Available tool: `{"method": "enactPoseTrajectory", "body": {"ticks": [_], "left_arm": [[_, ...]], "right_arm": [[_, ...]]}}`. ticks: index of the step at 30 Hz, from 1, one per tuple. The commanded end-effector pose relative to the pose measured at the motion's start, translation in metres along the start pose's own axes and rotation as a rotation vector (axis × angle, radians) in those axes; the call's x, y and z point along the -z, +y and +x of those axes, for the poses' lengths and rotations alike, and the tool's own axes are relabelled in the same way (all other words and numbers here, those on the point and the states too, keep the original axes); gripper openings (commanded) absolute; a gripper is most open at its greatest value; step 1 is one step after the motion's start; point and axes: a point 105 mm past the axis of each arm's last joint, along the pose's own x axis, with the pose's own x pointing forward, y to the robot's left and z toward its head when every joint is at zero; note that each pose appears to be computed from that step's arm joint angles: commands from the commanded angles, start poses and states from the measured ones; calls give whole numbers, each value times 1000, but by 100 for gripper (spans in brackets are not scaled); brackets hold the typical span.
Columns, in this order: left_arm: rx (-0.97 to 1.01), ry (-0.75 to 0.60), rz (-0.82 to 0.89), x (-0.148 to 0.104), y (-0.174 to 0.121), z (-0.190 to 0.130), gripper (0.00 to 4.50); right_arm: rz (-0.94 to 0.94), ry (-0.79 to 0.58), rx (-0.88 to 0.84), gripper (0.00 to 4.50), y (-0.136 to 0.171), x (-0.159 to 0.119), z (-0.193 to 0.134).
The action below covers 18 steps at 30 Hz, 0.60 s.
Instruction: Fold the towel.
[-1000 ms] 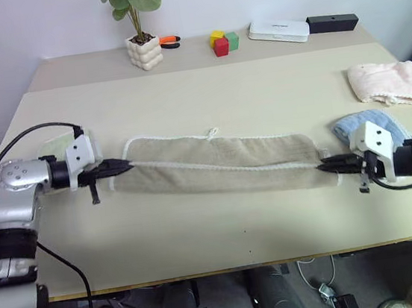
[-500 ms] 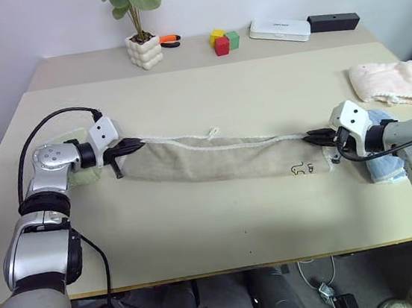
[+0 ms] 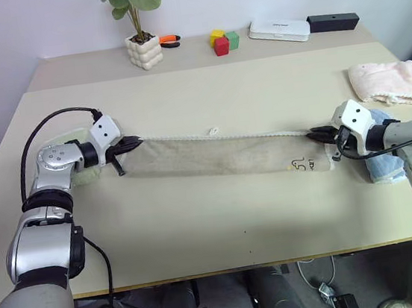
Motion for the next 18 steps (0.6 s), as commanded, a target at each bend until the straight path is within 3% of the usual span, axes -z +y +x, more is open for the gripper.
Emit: {"method": "enactPoseTrajectory", "body": {"ticks": [1, 7, 8, 11, 17, 18], "left_arm": [[-62, -22, 31, -10, 11, 0, 0], [-104, -30, -38, -10, 16, 5, 0], [-95, -26, -71, -9, 15, 7, 28], [-59, -2, -78, -6, 10, 7, 140], [-138, -2, -44, -7, 20, 4, 448], [-141, -2, -54, -6, 21, 3, 450]], "right_arm": [[-35, -33, 27, 4, -3, -10, 3], [-55, -10, 29, 4, -1, -5, 6], [-32, -8, 19, 1, 0, -4, 7], [-20, -9, 21, 95, 0, -4, 8], [-47, -7, 69, 395, -6, -3, 6], [-50, -8, 82, 444, -8, -4, 6]]}}
